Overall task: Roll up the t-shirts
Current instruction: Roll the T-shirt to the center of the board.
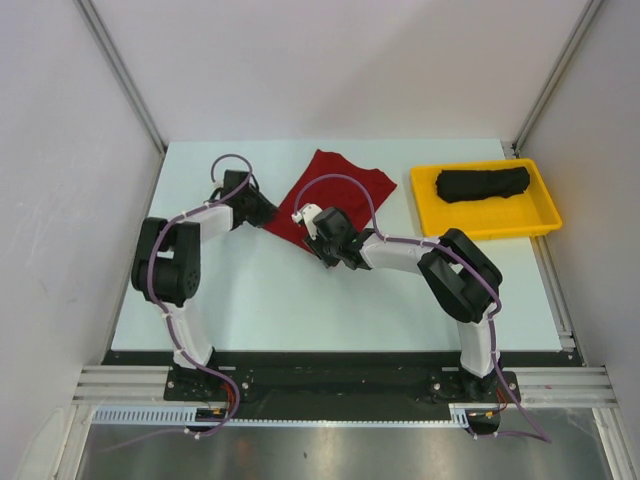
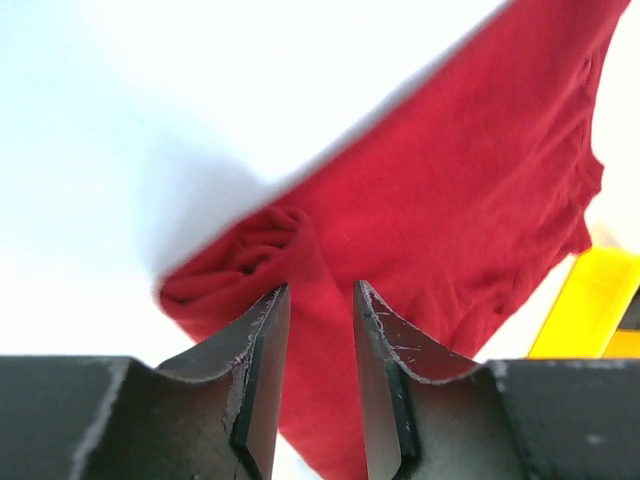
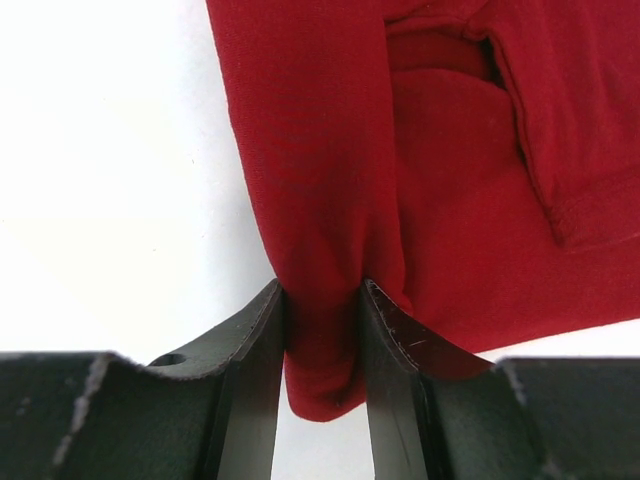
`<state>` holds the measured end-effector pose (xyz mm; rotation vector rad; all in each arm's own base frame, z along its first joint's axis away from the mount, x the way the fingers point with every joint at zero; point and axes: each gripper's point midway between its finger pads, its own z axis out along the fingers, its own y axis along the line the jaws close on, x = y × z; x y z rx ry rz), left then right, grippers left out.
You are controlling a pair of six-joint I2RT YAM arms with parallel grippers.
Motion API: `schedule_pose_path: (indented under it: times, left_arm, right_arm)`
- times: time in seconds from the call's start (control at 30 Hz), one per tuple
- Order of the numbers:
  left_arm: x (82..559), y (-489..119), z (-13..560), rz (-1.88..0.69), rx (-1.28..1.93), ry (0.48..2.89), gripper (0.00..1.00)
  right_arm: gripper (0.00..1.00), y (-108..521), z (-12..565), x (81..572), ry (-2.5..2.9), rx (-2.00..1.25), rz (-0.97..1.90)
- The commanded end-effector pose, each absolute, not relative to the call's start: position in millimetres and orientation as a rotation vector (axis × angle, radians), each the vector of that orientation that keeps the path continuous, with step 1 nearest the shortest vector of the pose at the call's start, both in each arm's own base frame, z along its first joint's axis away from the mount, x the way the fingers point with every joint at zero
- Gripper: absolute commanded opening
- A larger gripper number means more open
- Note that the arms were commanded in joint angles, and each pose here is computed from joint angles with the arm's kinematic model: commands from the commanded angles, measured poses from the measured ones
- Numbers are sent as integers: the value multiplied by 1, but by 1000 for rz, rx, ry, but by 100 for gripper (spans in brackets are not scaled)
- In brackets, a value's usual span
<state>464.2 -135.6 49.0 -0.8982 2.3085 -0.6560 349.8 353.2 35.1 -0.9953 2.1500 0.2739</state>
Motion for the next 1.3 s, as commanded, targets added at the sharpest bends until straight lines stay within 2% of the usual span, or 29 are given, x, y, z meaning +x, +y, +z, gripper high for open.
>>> schedule_pose_path:
  times: [0.0,0.23,0.37,0.47,0.53,0.6,0.67,0.77,0.93,1.27]
  left_arm:
    - [475,-98,74,-572,-887,2241,38]
    - [467,-88,64,-573,-889,2277,36]
    - [451,-84,83,-570,-898,2238,44]
    - [428,-90,76,-601,-940,2243,51]
    - [414,-99,73,-626,-931,2238,50]
    - [403,-105,66,-637,-951,2242,55]
    - [407,-117,69,-689,-935,2207,60]
    - [413,-130,65,-748,-917,2189,62]
    - [427,-135,58,-689,-929,2171,61]
    - [436,-133,46,-506,-962,2169,47]
  right_arm:
    - [38,364,29,343,2178,-1003,345]
    - [38,363,27,342,2187,-1000,358]
    - [38,364,28,343,2186,-995,361]
    - [38,364,28,343,2186,-995,361]
    - [38,363,29,344,2185,-990,361]
    - [37,363,28,343,2186,-991,361]
    - [37,364,29,344,2184,-987,362]
    - [37,363,27,342,2192,-994,360]
    - [37,367,28,340,2186,-999,394]
    - [34,365,29,340,2197,-988,400]
